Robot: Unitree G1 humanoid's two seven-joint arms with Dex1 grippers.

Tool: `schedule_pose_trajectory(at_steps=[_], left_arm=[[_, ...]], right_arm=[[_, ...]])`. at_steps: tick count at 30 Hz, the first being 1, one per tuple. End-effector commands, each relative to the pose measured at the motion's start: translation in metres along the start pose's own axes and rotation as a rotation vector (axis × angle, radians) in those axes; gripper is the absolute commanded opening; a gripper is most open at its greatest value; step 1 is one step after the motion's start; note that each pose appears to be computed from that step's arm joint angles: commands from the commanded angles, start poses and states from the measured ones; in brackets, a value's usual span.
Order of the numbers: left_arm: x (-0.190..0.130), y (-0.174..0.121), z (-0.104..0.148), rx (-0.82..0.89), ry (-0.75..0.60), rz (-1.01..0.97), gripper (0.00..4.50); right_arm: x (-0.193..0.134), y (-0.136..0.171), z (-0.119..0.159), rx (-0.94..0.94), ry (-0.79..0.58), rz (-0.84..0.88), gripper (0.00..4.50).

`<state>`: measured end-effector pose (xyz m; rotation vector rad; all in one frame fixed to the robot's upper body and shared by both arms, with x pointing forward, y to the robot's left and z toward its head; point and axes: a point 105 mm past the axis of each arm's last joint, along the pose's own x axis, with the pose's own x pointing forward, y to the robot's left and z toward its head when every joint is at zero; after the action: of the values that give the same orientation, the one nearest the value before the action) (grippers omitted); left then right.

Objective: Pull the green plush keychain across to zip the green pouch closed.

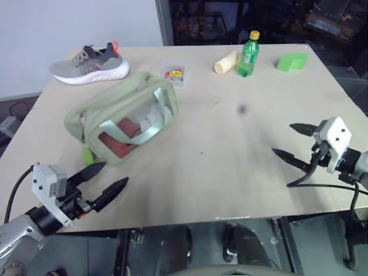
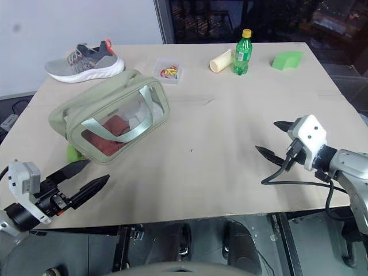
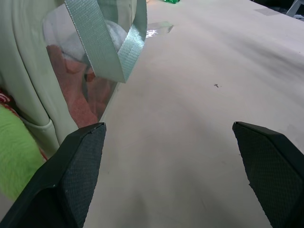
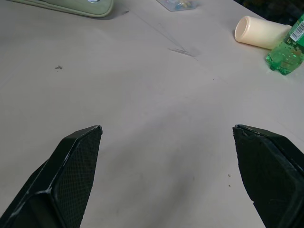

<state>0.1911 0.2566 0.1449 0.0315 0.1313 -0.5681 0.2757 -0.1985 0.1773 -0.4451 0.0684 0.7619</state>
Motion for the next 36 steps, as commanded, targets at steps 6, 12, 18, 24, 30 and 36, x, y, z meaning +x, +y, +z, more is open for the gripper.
schedule_pose_trajectory(at_steps=[6, 12, 18, 24, 30, 36], left_arm=[[0.011, -0.009, 0.021, 0.04, -0.094, -0.033, 4.42], [0.02, -0.025, 0.03, 0.098, -0.203, -0.098, 4.42], [0.02, -0.025, 0.035, 0.068, -0.282, -0.134, 4.42], [0.015, -0.025, 0.034, 0.062, -0.276, -0.125, 4.42], [0.008, -0.025, 0.035, 0.063, -0.293, -0.057, 4.42], [-0.001, -0.032, 0.033, 0.067, -0.294, 0.007, 4.42]], right_arm=[[0.014, 0.005, 0.029, -0.08, -0.086, 0.031, 4.47], [0.047, 0.023, 0.062, -0.204, -0.185, 0.128, 4.47], [0.116, 0.052, 0.131, -0.594, -0.386, 0.239, 4.47], [0.171, 0.086, 0.183, -0.873, -0.531, 0.329, 4.47], [0.211, 0.112, 0.194, -1.013, -0.564, 0.365, 4.47], [0.245, 0.123, 0.199, -1.043, -0.545, 0.299, 4.47]])
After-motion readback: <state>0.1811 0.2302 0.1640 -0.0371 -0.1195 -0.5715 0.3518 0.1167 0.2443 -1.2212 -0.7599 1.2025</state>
